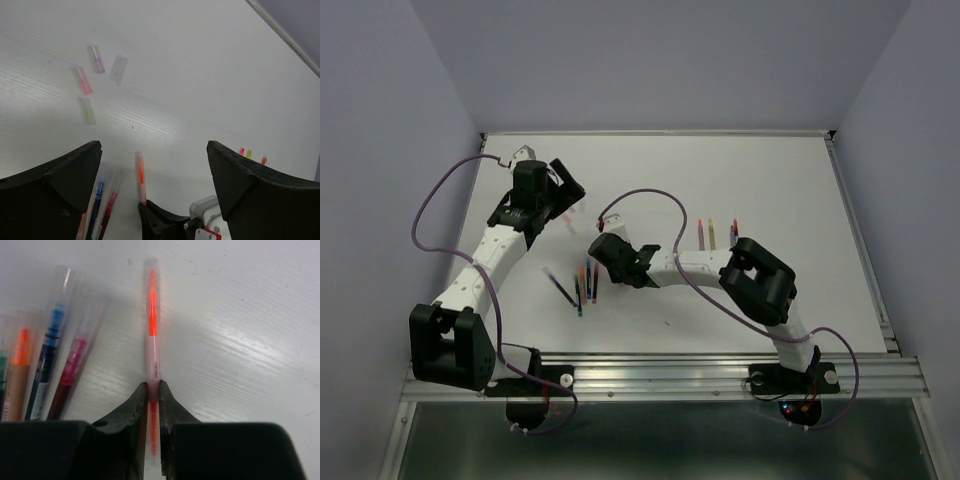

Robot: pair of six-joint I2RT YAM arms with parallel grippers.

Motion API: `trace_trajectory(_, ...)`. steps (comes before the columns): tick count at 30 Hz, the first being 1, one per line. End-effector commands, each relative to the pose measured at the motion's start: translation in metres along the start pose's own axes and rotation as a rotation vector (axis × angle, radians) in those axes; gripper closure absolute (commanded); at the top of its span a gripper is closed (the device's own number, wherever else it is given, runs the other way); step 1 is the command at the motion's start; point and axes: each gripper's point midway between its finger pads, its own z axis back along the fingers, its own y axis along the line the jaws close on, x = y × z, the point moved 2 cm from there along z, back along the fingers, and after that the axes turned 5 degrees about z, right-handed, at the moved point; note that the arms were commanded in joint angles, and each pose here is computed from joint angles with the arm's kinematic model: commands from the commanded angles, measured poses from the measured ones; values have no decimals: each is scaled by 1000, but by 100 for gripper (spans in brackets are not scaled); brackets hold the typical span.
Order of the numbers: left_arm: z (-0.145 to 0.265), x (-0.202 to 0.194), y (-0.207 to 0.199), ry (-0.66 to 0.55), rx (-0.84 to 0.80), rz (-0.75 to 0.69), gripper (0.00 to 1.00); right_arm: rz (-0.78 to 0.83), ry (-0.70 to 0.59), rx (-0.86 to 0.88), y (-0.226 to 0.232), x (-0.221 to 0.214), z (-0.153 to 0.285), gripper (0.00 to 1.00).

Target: Open the pen caps

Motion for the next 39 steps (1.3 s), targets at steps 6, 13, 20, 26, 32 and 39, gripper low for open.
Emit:
trace_trajectory(6, 11, -27, -52, 105, -248, -65, 1, -45, -112, -26, -76, 44, 15, 99)
trace_trajectory(13, 0, -57, -82, 199, -308, -89, 1, -46, -246, 247, -70, 72, 55, 99)
trace_trajectory(20, -3, -69, -95, 223, -329, -99, 1, -80, -348, 345, -71, 93, 85, 99)
trace_trajectory(26, -3, -72, -98, 226, -334, -87, 9, -99, -390, 376, -72, 105, 96, 99)
trace_trajectory(32, -1, -76, -101, 232, -347, -83, 32, -114, -412, 388, -70, 112, 100, 99)
trace_trajectory(39, 0, -79, -102, 236, -353, -87, 49, -129, -425, 392, -69, 117, 101, 99)
